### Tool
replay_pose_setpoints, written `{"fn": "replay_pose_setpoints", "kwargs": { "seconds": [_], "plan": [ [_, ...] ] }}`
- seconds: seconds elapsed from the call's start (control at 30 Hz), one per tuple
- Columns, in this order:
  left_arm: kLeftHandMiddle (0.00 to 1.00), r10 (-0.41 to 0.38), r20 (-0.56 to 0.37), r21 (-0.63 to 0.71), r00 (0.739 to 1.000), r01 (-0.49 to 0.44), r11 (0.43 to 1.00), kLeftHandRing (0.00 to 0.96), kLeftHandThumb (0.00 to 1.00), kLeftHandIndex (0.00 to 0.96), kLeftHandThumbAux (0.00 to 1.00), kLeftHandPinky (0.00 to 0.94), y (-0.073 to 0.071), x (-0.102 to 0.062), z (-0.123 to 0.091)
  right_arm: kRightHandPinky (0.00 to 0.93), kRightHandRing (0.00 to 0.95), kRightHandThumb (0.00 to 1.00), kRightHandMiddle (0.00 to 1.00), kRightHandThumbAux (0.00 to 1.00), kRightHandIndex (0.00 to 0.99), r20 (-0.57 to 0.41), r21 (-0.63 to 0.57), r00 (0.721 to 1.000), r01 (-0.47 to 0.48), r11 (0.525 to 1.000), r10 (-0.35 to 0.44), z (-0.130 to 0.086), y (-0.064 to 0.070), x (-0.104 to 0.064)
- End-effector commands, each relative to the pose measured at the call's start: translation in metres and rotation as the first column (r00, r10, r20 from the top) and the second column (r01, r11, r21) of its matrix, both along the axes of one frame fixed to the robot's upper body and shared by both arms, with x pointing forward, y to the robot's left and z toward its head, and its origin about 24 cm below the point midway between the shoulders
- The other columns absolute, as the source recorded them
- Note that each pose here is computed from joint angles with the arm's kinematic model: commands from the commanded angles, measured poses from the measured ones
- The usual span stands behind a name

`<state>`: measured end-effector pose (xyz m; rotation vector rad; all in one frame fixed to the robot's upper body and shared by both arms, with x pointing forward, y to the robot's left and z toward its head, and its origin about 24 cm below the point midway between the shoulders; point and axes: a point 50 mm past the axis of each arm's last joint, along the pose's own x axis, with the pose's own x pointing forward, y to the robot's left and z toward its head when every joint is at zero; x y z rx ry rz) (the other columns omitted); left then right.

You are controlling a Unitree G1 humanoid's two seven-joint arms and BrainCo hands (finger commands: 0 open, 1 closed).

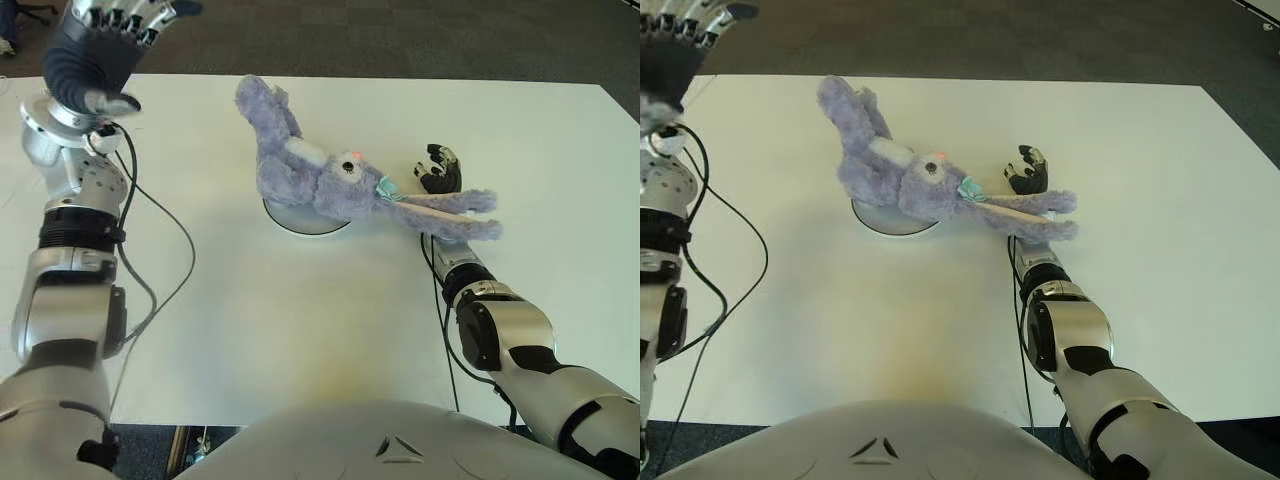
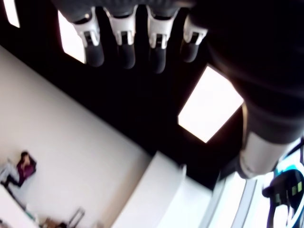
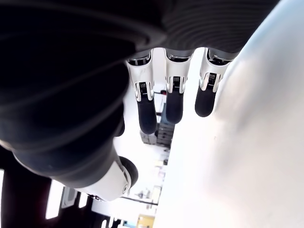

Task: Put the doll into the plate.

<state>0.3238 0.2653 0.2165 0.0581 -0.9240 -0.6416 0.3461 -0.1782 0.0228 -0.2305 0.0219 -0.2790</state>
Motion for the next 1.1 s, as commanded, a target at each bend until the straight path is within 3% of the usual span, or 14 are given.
{"fn": "replay_pose_setpoints", "kwargs": {
  "seconds": [0.03, 0.1, 0.17, 0.33, 0.43, 0.7, 0.87, 1.1],
  "plan": [
    [0.093, 0.008, -0.906, -0.323, 0.424, -0.703, 0.633, 0.07, 0.0, 0.017, 0.679, 0.049, -0.021, 0.02, -0.19, 0.126, 0.183, 0.645, 0.232, 0.862, 0.242, -0.433, 0.089, 0.901, 0.05, 0.995, -0.007, -0.1, 0.008, -0.076],
    [0.083, 0.051, -0.934, -0.229, 0.354, -0.702, 0.674, 0.059, 0.0, 0.008, 0.666, 0.039, -0.03, 0.011, -0.207, 0.117, 0.176, 0.648, 0.23, 0.865, 0.245, -0.434, 0.095, 0.901, 0.052, 0.994, -0.006, -0.1, 0.008, -0.076],
    [0.077, 0.077, -0.949, -0.171, 0.307, -0.701, 0.692, 0.054, 0.0, 0.004, 0.658, 0.04, -0.036, 0.005, -0.218, 0.115, 0.172, 0.652, 0.229, 0.866, 0.246, -0.434, 0.099, 0.901, 0.052, 0.994, -0.004, -0.1, 0.007, -0.076],
    [0.071, 0.079, -0.962, -0.141, 0.262, -0.72, 0.679, 0.048, 0.0, 0.0, 0.651, 0.033, -0.04, -0.003, -0.23, 0.113, 0.144, 0.576, 0.202, 0.867, 0.238, -0.437, 0.099, 0.899, 0.05, 0.994, -0.002, -0.1, 0.007, -0.076],
    [0.069, 0.048, -0.975, -0.135, 0.218, -0.747, 0.651, 0.05, 0.0, 0.0, 0.65, 0.043, -0.046, -0.012, -0.243, 0.131, 0.151, 0.583, 0.208, 0.867, 0.245, -0.437, 0.103, 0.899, 0.053, 0.993, -0.003, -0.1, 0.007, -0.076],
    [0.064, 0.014, -0.985, -0.126, 0.169, -0.784, 0.608, 0.043, 0.0, 0.0, 0.621, 0.018, -0.063, -0.018, -0.254, 0.128, 0.186, 0.663, 0.234, 0.86, 0.258, -0.43, 0.107, 0.903, 0.057, 0.993, -0.005, -0.099, 0.007, -0.075],
    [0.052, 0.004, -0.988, -0.121, 0.155, -0.788, 0.603, 0.029, 0.0, 0.0, 0.614, 0.009, -0.072, -0.02, -0.258, 0.128, 0.184, 0.671, 0.236, 0.86, 0.255, -0.429, 0.109, 0.903, 0.056, 0.992, -0.004, -0.099, 0.006, -0.075],
    [0.03, 0.037, -0.996, -0.032, 0.076, -0.746, 0.665, 0.008, 0.0, 0.0, 0.603, 0.0, -0.088, -0.035, -0.276, 0.14, 0.175, 0.644, 0.227, 0.859, 0.243, -0.431, 0.106, 0.902, 0.054, 0.993, -0.003, -0.099, 0.004, -0.075]
  ]
}}
